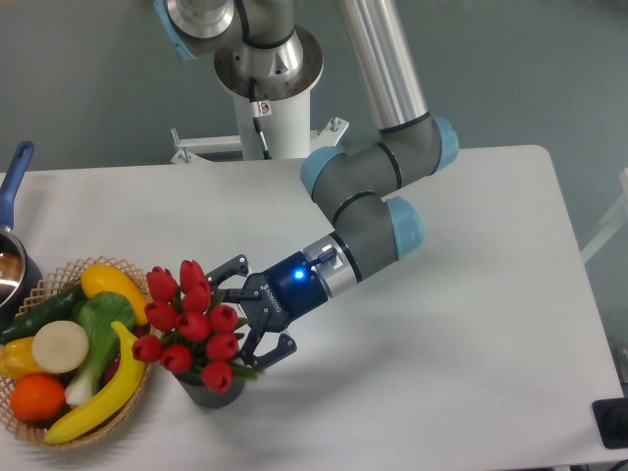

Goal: Insert the flowers into the vase
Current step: 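Push the tulips deeper into the vase and settle them upright, then open the gripper to release the tulips in the vase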

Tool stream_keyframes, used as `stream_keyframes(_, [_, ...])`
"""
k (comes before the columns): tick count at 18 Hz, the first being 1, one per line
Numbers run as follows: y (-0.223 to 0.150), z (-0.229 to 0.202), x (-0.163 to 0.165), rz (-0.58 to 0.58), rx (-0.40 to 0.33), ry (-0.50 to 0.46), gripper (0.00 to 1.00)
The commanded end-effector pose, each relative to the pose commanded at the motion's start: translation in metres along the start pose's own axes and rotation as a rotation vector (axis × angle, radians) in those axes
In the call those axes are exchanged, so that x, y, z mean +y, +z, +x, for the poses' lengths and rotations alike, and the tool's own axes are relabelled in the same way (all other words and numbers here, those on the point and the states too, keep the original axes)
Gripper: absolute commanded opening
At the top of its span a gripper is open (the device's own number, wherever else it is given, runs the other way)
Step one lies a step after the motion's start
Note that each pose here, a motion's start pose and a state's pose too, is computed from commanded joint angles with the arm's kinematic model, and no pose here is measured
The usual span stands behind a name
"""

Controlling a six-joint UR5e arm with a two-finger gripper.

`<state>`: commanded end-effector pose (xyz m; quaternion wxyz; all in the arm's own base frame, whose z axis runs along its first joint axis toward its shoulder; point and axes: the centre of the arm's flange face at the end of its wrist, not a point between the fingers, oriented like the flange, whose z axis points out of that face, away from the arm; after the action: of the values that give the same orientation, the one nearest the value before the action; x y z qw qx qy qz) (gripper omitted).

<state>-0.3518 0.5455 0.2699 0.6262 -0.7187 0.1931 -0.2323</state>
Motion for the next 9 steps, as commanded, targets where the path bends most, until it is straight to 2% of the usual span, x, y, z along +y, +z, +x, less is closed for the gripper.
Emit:
stream_keyframes(2, [-0.003,-0.001,0.0,0.0,-0.005,0.0,1.0])
stream_keyframes(9, [-0.016,0.021,-0.021,-0.004,-0.027,0.022,1.0])
